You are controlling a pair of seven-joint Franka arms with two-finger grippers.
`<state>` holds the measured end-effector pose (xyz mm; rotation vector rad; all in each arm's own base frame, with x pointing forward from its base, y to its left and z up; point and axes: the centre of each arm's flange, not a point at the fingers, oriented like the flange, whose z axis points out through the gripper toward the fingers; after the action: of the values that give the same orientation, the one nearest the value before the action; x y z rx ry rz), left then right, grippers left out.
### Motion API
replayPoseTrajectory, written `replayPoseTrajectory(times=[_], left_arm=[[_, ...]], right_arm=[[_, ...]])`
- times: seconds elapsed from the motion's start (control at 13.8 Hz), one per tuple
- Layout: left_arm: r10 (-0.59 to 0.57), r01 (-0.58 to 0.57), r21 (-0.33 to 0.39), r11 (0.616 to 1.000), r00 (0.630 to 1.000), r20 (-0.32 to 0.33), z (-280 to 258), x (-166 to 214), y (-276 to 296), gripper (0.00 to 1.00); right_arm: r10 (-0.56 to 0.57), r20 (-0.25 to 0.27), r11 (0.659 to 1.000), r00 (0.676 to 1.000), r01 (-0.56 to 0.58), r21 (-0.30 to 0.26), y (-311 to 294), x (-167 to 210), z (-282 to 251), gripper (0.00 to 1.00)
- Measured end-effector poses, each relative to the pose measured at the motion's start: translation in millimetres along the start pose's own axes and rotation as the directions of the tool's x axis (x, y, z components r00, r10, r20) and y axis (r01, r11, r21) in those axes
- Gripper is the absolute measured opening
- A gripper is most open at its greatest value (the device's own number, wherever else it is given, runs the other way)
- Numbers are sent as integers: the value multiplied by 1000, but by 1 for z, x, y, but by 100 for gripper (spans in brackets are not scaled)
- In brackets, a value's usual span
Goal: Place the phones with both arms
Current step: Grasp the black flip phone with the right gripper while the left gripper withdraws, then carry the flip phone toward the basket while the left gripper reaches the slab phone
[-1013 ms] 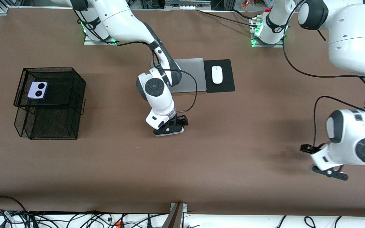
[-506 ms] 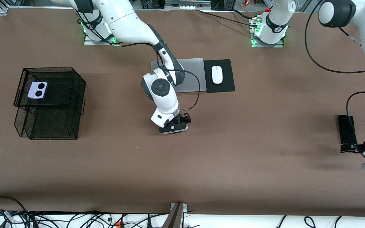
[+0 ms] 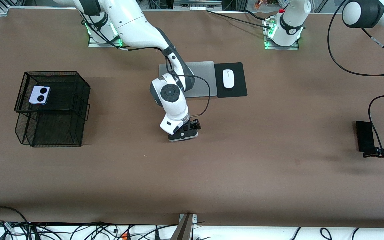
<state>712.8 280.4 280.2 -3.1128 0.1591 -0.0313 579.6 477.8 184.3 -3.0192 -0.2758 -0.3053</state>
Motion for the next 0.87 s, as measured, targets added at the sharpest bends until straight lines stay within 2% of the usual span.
replayPoseTrajectory(times=[0.29, 0.58, 0.87], left_arm=[[-55, 55, -23, 998, 998, -19, 2, -15, -28, 100], [-130, 126, -86, 988, 991, -36, 14, -31, -47, 100], [-147, 143, -84, 986, 988, -43, 41, -41, -45, 100]], right_arm=[[-16, 2, 1000, 1000, 16, -14, 2, -2, 3, 100], [-19, 8, 1000, 1000, 19, -18, 2, -5, 6, 100], [-23, 10, 1000, 1000, 23, -21, 2, -10, 10, 100]])
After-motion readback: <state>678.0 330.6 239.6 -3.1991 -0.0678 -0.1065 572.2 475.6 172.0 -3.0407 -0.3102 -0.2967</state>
